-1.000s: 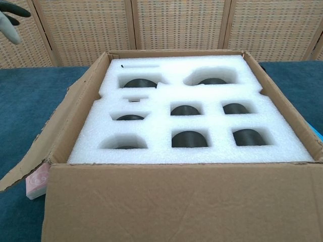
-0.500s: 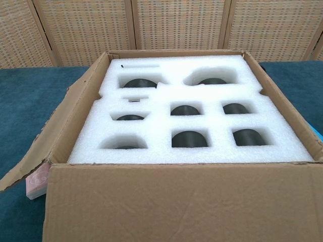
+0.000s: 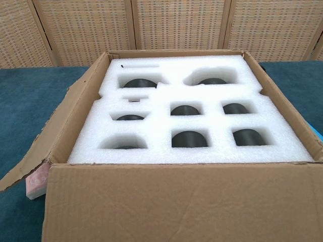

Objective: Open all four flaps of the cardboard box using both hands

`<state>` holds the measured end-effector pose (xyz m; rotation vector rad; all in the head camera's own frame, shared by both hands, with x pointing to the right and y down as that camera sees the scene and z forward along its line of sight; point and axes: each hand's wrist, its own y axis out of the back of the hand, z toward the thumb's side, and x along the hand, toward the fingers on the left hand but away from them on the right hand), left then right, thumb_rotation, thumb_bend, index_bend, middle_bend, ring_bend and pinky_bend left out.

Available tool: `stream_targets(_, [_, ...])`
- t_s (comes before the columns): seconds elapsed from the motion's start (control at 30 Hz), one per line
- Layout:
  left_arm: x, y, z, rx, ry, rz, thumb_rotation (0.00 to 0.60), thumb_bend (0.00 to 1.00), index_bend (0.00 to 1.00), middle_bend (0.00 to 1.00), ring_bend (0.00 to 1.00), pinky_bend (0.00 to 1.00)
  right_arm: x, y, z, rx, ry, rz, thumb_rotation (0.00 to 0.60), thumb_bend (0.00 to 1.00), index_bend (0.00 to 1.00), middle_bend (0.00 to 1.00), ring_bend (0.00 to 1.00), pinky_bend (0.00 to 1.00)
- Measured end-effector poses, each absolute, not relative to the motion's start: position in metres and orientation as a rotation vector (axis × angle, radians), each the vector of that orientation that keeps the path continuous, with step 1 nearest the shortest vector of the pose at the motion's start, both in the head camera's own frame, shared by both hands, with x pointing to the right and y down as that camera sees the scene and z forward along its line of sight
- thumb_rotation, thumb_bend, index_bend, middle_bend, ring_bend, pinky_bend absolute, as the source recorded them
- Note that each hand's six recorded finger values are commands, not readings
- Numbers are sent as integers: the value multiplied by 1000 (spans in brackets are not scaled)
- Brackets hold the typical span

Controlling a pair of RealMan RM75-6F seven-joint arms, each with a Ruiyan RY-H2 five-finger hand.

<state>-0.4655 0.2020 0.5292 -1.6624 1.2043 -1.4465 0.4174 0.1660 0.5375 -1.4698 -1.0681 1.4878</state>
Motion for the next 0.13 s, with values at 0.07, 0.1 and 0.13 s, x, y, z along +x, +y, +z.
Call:
stream_targets(0.07, [-466, 205, 528, -1671, 1196, -1446, 454, 221, 298, 0, 0, 0, 418, 170, 538, -1470, -1071, 1490, 600, 1000, 68, 86, 0, 0])
stream_targets(0.1, [-466, 207, 528, -1672, 1192, -1448, 453, 221, 298, 0, 0, 0, 418, 171, 538, -1471, -1072, 1492, 600, 1000, 68, 86, 0, 0])
stream_targets(0.13, [-466, 208, 528, -1673, 1187, -1450, 453, 221, 298, 0, 0, 0, 418, 173, 539, -1472, -1072, 1494, 600, 1000, 68, 86, 0, 0])
